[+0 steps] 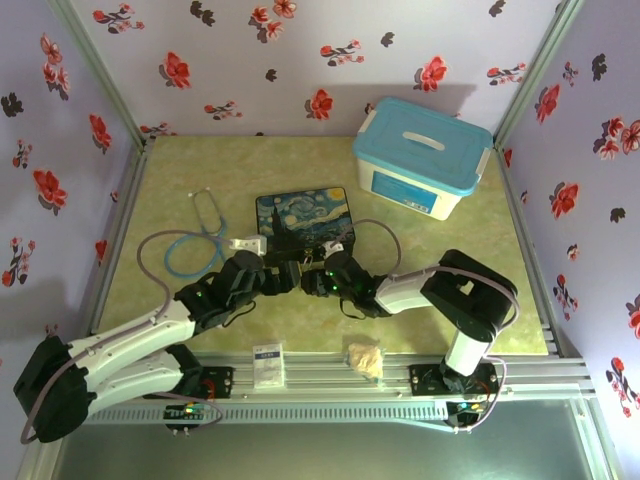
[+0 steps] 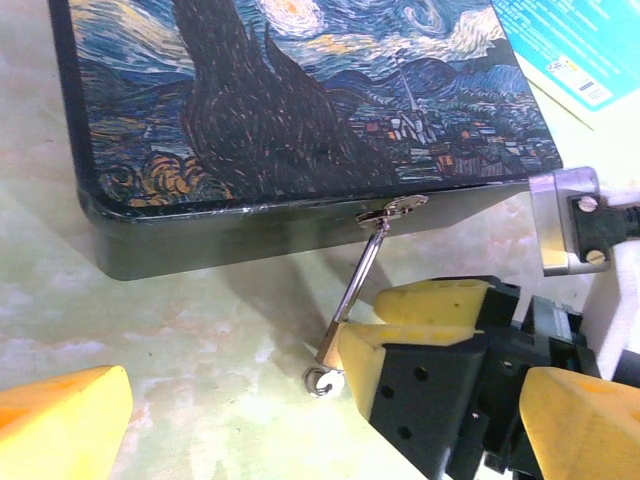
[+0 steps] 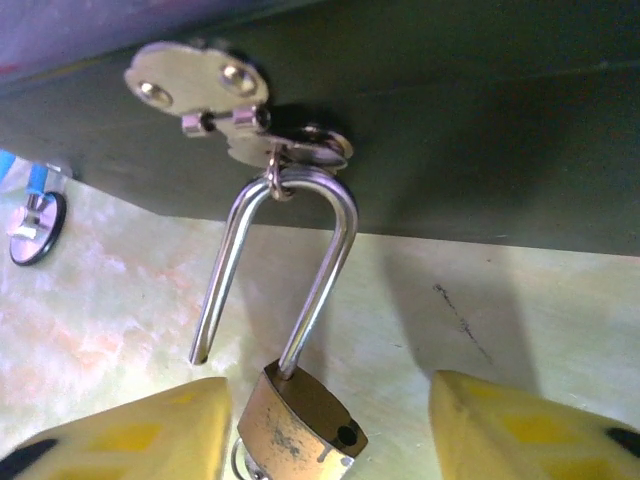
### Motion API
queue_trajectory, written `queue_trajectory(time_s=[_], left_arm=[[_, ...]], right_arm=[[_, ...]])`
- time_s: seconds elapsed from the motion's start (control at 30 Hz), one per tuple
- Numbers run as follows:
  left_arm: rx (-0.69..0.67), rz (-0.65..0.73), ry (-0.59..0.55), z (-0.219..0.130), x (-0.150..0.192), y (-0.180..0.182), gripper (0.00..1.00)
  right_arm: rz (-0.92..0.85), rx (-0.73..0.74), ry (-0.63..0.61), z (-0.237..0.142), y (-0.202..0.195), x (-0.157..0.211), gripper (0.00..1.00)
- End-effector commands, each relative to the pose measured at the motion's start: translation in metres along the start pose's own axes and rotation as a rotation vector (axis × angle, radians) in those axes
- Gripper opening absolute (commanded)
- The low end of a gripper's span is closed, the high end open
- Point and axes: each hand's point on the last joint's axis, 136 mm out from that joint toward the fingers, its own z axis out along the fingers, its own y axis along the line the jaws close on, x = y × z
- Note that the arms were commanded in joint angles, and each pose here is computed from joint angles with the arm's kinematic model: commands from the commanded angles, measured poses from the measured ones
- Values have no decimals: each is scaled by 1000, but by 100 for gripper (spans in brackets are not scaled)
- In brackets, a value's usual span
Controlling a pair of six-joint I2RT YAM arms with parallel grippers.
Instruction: Unlock the padlock with the key
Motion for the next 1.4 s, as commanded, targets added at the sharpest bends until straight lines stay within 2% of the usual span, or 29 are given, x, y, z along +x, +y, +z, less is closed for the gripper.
queue_trajectory(time_s=[0.0,0.1,0.4,0.73,0.93,1.13,1.3,1.37], left_arm=[[20,-38,-15,1,-1,0,100],[17,-44,-13,4,1,2,100],[-2,-42,4,8,7,7,100],[-44,-21,-32,5,-4,13,100],[-79,41,-44,7,-26,12,100],[-97,51,-93,8,-66,20,100],[-166,90,-88,30,-91,41,99],[-183,126,-96,40,-100,46,94]], right_arm=[[15,21,-14,4,-2,-1,52],[19,-2,0,7,2,2,51],[42,-23,20,7,3,17,38],[167,-99,-66,-1,5,12,24],[176,-119,-71,1,9,10,16],[229,-147,-101,-2,9,8,9],[319,-171,-149,-2,6,5,4],[353,-159,-169,-2,0,5,4]])
